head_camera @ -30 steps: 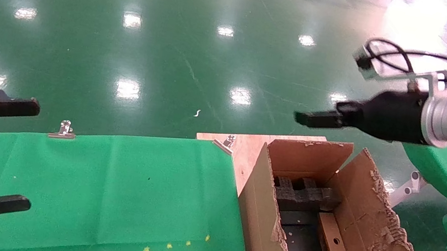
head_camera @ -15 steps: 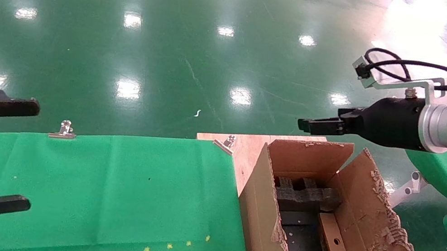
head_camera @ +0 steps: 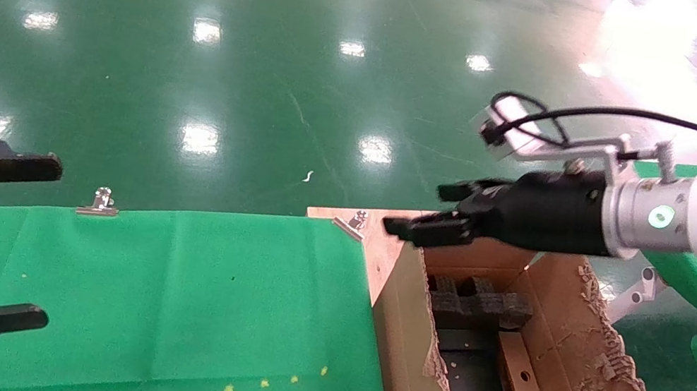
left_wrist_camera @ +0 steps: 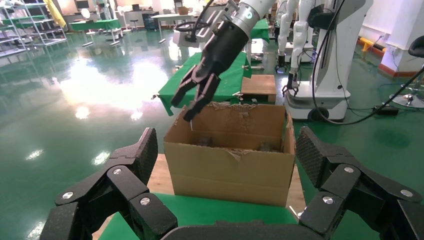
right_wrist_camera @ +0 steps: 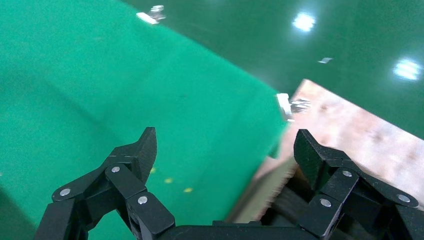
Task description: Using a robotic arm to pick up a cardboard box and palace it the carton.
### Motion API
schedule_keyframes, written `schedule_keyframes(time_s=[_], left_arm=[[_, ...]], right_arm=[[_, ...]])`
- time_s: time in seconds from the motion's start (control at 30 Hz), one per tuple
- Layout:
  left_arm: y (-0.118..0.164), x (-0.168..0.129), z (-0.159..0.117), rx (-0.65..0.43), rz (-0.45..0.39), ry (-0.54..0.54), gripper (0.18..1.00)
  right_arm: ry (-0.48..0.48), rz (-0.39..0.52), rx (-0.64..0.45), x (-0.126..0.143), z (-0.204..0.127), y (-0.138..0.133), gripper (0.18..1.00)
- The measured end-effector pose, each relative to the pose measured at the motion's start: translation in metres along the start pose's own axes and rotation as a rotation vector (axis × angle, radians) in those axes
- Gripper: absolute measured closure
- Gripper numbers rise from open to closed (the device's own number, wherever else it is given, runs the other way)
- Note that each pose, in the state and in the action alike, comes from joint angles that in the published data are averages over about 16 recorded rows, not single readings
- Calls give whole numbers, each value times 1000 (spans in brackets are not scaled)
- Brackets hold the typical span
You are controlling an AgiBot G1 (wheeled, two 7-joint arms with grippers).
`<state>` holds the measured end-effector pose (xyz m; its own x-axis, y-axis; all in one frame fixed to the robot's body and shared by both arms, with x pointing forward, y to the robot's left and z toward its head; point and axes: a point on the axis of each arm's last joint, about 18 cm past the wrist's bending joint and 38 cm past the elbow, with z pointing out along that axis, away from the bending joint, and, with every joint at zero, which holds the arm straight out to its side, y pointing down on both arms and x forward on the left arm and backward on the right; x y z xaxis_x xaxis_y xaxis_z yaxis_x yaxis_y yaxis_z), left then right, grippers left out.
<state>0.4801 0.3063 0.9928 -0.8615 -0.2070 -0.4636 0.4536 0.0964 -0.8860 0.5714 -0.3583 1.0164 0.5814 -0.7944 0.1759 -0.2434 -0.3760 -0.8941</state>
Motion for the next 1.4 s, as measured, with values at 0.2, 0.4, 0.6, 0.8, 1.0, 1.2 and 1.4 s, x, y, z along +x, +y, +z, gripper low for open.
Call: schedule_keyframes(time_s=[0.2,0.4,0.6,0.8,1.0,1.2,1.4], left_arm=[[0,0,0,0,0,0,183],[0,0,0,0,0,0,183],[0,0,0,0,0,0,183],[0,0,0,0,0,0,183],[0,0,0,0,0,0,183],[0,0,0,0,0,0,183],[0,0,0,0,0,0,183]], right_arm=[[-119,-58,33,-20,6,1,178],[-233,-118,85,-40,8,3,178],[-340,-180,155,-57,7,5,178],[-435,-244,244,-73,2,7,178],[-515,-309,350,-86,-7,11,178],[-576,-375,471,-96,-19,16,178],[-611,-430,584,-102,-31,21,178]])
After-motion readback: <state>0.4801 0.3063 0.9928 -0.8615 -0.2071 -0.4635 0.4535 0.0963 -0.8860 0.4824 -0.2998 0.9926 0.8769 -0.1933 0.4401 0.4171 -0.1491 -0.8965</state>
